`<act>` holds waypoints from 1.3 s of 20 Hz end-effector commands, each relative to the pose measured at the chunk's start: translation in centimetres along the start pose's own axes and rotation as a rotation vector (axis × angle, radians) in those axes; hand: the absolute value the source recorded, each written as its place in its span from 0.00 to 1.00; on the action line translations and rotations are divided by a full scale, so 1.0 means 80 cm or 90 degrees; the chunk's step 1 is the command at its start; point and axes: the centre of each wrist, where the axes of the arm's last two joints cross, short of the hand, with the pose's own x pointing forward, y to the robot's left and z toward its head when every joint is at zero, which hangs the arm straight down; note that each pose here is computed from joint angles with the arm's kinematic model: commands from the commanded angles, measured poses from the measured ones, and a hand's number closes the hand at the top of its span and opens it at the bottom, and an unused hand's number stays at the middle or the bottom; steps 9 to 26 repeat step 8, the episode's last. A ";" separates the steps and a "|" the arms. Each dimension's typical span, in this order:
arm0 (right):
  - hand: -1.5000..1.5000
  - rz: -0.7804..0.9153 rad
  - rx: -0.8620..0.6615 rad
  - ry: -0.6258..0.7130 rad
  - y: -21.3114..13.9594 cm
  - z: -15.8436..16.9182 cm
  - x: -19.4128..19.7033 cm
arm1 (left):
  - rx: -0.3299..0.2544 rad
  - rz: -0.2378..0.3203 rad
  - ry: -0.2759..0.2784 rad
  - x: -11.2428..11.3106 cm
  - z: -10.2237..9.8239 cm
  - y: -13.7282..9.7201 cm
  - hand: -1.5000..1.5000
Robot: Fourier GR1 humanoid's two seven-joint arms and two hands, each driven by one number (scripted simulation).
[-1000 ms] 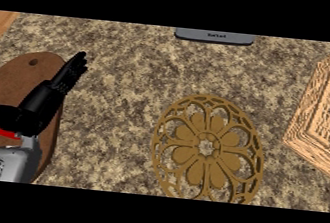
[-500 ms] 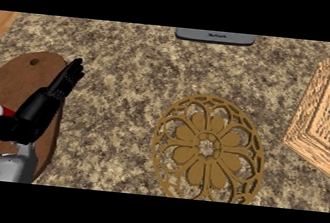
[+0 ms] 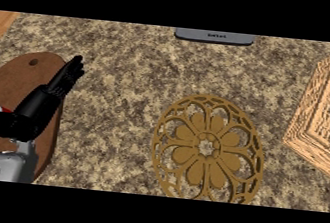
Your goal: Pick the cupcake from the placemat and place it in the basket
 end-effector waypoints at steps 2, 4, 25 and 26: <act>0.00 -0.083 -0.025 0.023 -0.017 -0.008 0.006 | -0.001 0.004 -0.003 0.003 -0.016 0.004 0.50; 0.00 -0.114 -0.051 0.049 -0.026 -0.021 -0.004 | 0.001 -0.003 -0.003 0.020 -0.013 -0.006 0.50; 0.00 -0.155 -0.027 0.106 -0.085 -0.035 -0.014 | 0.009 -0.004 0.003 0.008 -0.002 -0.005 0.50; 0.00 -0.155 -0.027 0.106 -0.085 -0.035 -0.014 | 0.009 -0.004 0.003 0.008 -0.002 -0.005 0.50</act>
